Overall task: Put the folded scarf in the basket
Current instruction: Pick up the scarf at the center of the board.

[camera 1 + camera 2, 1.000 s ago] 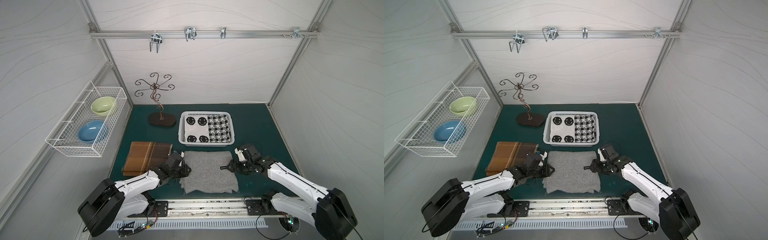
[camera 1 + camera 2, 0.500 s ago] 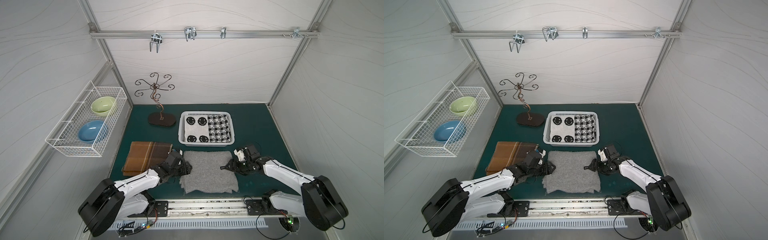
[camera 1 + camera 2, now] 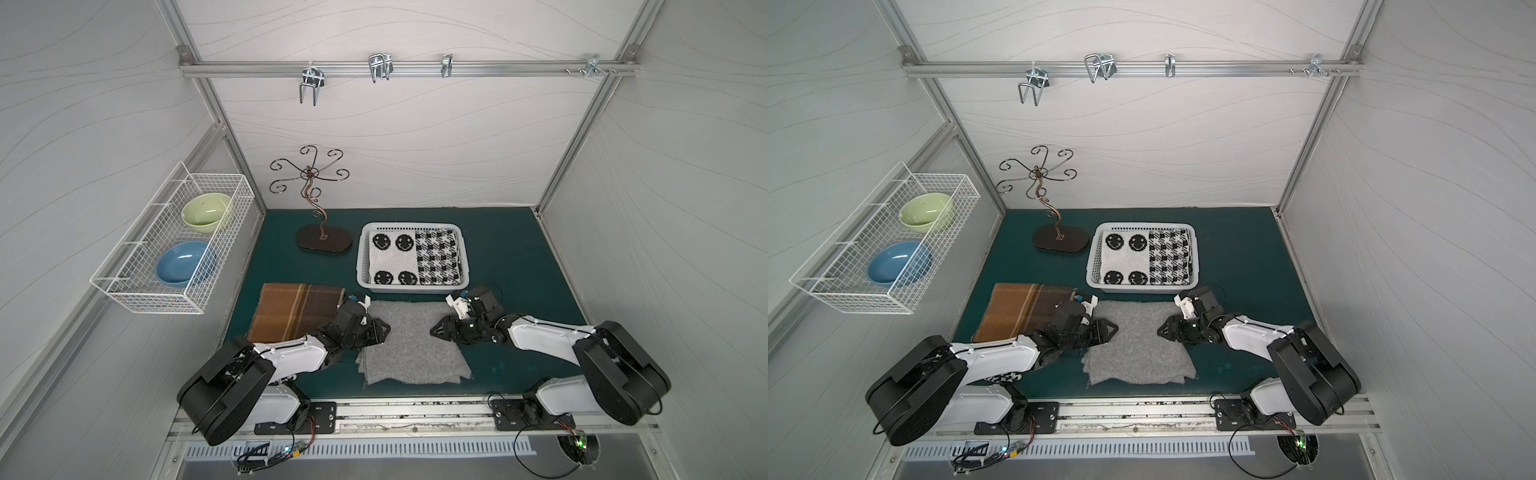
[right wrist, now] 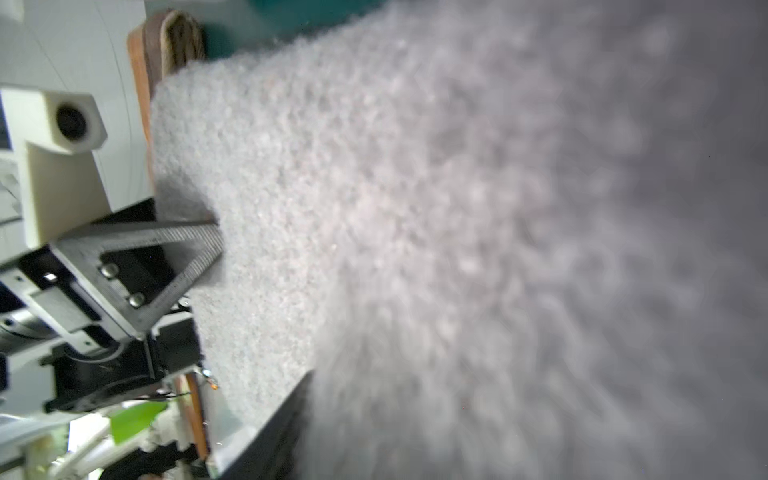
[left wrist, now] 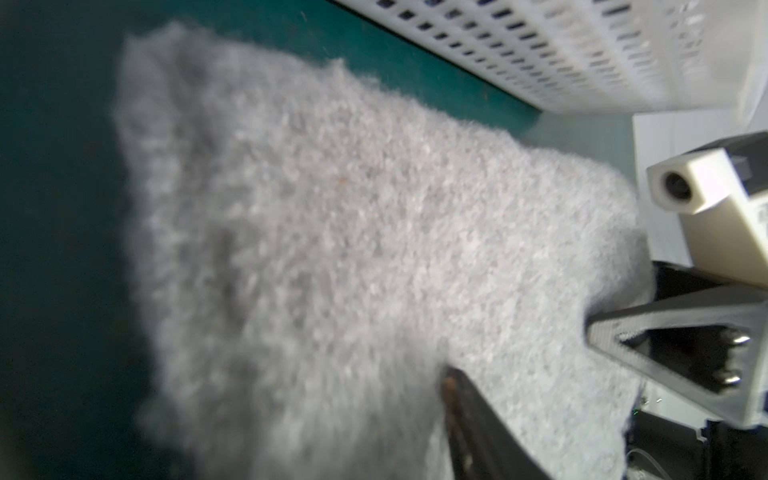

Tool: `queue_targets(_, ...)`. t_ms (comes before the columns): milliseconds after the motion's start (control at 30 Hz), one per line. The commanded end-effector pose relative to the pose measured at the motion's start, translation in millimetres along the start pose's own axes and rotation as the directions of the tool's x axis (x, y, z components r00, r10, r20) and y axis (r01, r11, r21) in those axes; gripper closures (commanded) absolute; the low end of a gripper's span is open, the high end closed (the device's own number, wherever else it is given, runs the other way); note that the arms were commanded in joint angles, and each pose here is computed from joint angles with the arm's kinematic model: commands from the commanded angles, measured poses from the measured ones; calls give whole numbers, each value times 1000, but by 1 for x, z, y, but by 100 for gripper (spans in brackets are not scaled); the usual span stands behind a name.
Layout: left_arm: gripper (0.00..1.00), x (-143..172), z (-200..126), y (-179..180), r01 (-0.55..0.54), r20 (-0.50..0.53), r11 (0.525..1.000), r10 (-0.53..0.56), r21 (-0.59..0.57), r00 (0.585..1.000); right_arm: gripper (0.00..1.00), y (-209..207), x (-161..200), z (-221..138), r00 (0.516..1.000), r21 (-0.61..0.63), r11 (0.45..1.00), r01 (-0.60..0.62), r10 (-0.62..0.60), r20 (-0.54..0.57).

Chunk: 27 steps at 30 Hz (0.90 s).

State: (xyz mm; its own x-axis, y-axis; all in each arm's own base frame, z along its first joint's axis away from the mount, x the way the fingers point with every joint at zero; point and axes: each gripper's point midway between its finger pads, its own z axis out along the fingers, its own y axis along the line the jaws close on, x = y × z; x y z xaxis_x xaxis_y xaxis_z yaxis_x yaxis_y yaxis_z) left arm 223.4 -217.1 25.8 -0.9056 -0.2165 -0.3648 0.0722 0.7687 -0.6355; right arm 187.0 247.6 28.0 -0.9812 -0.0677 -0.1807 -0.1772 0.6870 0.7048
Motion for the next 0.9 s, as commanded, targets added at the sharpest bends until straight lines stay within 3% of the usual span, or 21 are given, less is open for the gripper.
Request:
queue_targets(0,65,20,3,1,14,-79,1000,-12,17,997,66,-30,42,15,988,101,992,-78,90,-127)
queue_targets(67,80,19,1,-3,10,-78,1000,-7,27,997,90,-27,39,14,990,92,993,-68,79,-115)
queue_targets(167,100,15,-6,-10,1,-70,999,2,42,998,100,-15,32,7,995,73,997,-37,43,-89)
queue_targets(633,100,-43,-86,-92,-99,81,987,89,127,993,100,87,-12,-84,986,28,987,160,-161,34)
queue_targets(867,100,-117,-112,-148,-190,177,973,165,132,970,100,132,-90,-138,968,4,979,205,-204,144)
